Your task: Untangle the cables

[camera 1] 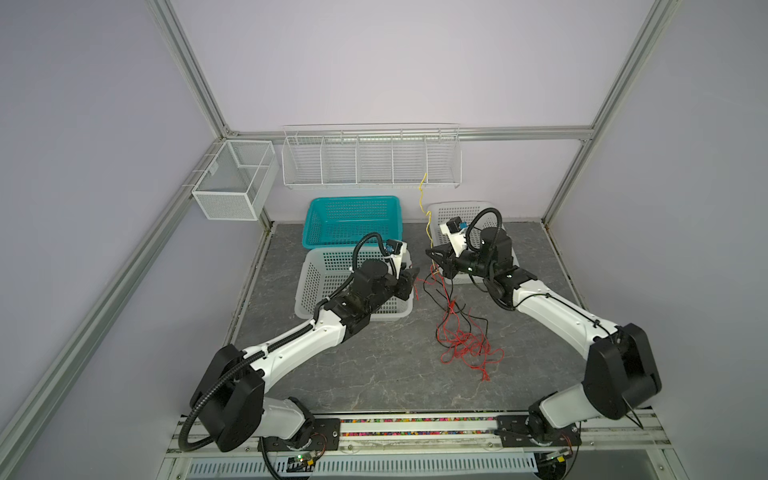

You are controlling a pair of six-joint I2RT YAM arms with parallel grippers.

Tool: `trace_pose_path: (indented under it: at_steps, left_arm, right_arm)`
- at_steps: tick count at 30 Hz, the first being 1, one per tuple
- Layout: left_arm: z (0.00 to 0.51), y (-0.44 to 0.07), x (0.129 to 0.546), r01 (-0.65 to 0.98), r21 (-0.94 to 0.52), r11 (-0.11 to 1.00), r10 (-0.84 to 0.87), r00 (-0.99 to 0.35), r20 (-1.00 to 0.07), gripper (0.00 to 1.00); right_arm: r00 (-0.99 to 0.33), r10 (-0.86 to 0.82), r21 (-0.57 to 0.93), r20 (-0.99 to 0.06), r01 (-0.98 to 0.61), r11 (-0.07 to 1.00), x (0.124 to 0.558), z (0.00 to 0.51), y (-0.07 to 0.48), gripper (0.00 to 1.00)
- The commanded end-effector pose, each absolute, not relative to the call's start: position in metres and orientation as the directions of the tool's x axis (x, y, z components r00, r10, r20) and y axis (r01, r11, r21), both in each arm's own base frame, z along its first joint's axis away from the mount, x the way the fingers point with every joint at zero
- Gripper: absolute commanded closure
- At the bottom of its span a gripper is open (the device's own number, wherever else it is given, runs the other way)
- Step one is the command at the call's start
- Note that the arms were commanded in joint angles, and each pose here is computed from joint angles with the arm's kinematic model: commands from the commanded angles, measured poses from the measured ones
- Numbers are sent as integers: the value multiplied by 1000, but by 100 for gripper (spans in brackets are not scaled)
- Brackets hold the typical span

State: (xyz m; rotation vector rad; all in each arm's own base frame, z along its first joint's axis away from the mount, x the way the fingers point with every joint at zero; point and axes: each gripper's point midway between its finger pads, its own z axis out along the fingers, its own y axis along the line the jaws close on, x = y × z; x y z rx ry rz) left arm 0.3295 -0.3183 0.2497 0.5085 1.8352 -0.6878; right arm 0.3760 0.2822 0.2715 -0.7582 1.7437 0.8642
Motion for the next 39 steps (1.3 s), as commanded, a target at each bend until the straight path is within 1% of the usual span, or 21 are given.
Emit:
trace_pose_path:
  at_steps: [1,6,11,16,19,22,27,29,32,33,35,38,39]
  left_arm:
    - [284,-340,331,683,-279,675,-69,-318,-946,61]
    - [282,-361,330,717,-292,633,-57,-332,-941,64]
    - [275,-376,329,730,-296,616,-28,-355,-934,70]
    - [266,-380,330,724,-294,624,-7,-371,-929,75]
    - [266,-381,328,729,-292,618,1,-373,-928,76]
    - [266,-374,327,717,-274,641,11,-366,-931,75]
    - [267,-358,327,684,-238,689,30,-355,-934,71]
    - [271,-354,325,683,-227,694,34,-346,-938,63]
    - [277,-349,319,695,-207,689,41,-323,-945,47]
    - [279,-348,317,705,-201,681,47,-315,-948,44]
    - [280,-351,312,727,-199,657,59,-313,-948,42]
    - [277,-356,308,746,-213,631,67,-326,-943,42]
    - [275,-358,308,748,-220,626,67,-332,-941,43]
  right_arm:
    - [-239,-65,172,-969,-835,522,362,296,283,94]
    - [-226,-85,148,-970,-834,531,356,298,284,94]
    - [-209,-98,125,-973,-836,534,352,301,287,94]
    - [-192,-107,107,-976,-841,531,350,304,290,94]
    - [-194,-118,99,-974,-831,548,353,302,291,94]
    - [-191,-125,86,-974,-816,571,357,301,288,94]
    - [-188,-155,55,-970,-789,611,364,296,281,94]
    - [-186,-163,46,-969,-782,621,365,294,280,94]
    - [-185,-168,40,-968,-779,626,366,294,279,94]
    - [-187,-168,41,-968,-778,627,366,294,278,94]
    - [-184,-167,42,-969,-785,618,365,296,280,94]
    - [-179,-158,46,-971,-790,612,364,299,281,94]
    - [-179,-153,50,-972,-791,609,363,301,282,94]
